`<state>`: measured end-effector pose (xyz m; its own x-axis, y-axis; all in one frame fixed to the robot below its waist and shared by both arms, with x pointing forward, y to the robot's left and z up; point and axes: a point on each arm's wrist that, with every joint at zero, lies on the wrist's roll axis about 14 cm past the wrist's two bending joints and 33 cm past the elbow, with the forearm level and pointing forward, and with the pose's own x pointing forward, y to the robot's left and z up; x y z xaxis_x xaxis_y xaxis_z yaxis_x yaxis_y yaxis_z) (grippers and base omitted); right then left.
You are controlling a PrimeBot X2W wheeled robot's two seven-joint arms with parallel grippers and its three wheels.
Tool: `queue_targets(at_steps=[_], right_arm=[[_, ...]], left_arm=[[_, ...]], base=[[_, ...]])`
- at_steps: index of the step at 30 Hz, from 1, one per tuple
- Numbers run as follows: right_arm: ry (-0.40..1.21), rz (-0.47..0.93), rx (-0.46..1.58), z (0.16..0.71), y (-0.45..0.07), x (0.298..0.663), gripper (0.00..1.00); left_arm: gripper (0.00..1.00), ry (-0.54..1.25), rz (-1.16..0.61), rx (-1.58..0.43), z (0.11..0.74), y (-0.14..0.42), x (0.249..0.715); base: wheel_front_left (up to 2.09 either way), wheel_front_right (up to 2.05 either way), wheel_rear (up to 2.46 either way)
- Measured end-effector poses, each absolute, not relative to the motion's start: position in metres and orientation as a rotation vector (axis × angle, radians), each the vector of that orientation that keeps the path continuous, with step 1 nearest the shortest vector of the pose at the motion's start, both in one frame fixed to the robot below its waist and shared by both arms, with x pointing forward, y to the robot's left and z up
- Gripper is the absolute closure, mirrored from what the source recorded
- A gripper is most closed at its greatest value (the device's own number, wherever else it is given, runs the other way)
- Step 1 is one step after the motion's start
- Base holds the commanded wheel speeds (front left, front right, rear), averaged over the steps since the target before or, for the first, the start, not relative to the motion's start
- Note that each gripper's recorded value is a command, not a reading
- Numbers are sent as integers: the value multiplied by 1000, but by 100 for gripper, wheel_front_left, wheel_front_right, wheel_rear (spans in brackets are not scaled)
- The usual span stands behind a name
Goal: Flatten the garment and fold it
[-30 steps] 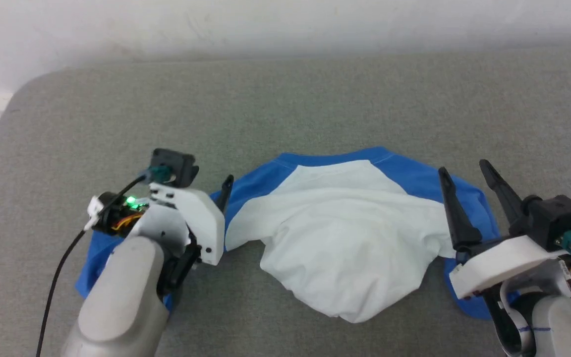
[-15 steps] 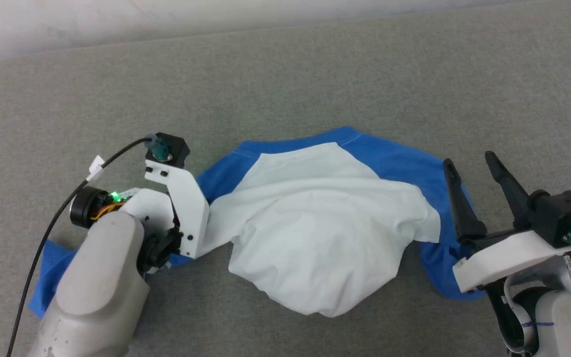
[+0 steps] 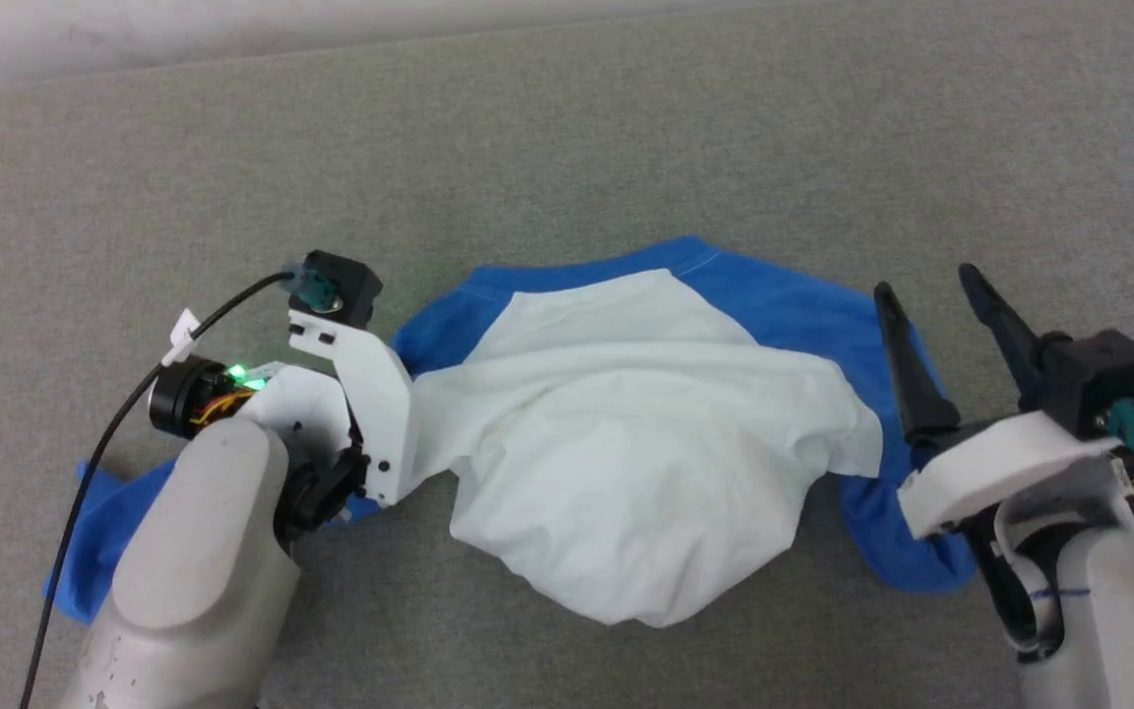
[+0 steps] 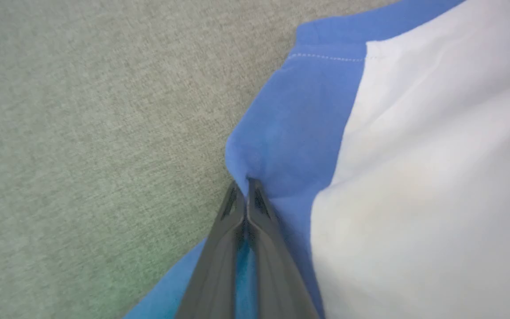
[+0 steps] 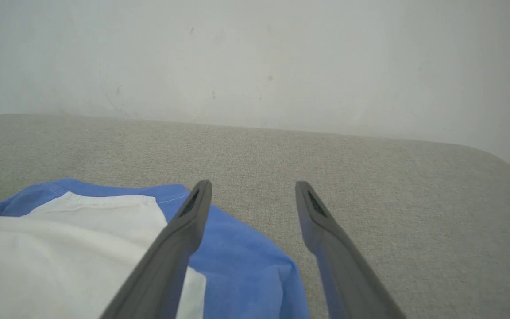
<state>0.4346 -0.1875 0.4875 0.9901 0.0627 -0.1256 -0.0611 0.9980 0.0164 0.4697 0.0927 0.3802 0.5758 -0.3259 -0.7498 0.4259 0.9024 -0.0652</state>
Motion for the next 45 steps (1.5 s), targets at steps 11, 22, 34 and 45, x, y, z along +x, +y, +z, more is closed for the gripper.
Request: queue_targets(at_steps=[11, 22, 34, 45], right_arm=[[598, 77, -70, 409, -214, 456, 0], [947, 184, -140, 374, -196, 462, 73], [873, 217, -195, 408, -198, 471, 100], [461, 147, -336, 551, -223, 537, 100]], left_arm=[[100, 813, -428, 89, 383, 97, 468], [100, 804, -430, 70, 379, 98, 469], [100, 622, -492, 132, 416, 103, 492], [100, 149, -470, 34, 576, 105, 575]], base=[[0, 0, 0], [0, 0, 0], [0, 0, 0], [0, 0, 0]])
